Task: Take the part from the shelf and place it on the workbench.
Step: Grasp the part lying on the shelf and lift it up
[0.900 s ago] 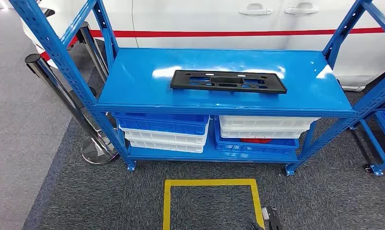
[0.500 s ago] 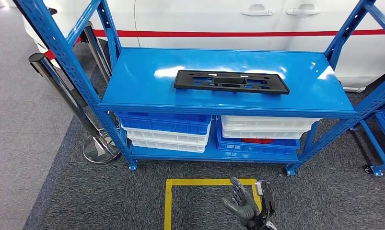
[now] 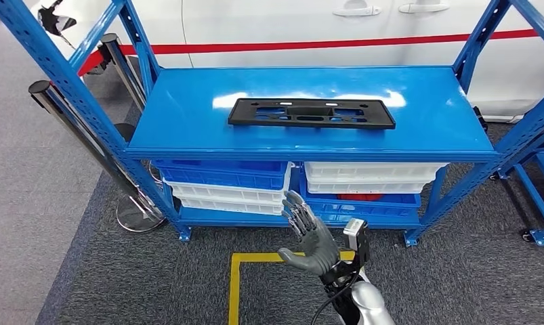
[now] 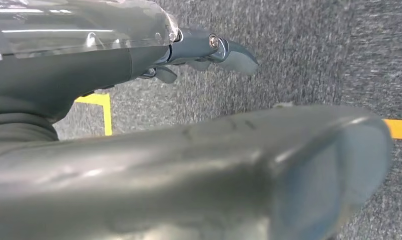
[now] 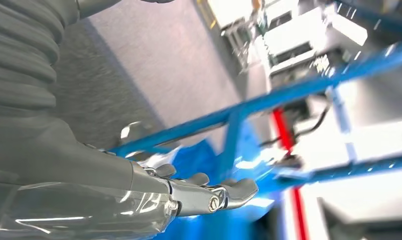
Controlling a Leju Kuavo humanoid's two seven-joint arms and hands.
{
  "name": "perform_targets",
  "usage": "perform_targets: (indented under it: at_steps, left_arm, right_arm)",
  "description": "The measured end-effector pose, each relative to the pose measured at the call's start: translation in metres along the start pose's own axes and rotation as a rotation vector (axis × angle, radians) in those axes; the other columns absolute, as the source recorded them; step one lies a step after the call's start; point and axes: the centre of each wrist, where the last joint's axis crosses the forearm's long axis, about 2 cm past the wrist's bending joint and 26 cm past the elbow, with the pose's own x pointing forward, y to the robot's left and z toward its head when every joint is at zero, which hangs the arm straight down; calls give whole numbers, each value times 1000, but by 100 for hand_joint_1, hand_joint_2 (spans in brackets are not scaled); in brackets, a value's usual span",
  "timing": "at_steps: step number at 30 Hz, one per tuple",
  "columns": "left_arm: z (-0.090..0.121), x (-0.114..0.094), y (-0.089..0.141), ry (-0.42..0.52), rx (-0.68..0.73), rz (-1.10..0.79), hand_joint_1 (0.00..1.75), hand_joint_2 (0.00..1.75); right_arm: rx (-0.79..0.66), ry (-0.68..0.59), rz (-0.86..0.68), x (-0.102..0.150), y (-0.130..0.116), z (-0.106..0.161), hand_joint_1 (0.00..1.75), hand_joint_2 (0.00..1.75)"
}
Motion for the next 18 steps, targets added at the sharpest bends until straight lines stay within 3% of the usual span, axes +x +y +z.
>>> perform_targets:
  at_steps: [8, 18]
  left_arm:
    - [1, 4, -10, 9, -6, 20, 0, 0]
    - [4, 3, -23, 28, -23, 34, 0, 0]
  right_arm:
    - [187, -270, 65, 42, 45, -46, 0, 175]
    - [257, -577, 174, 93, 95, -69, 0, 175]
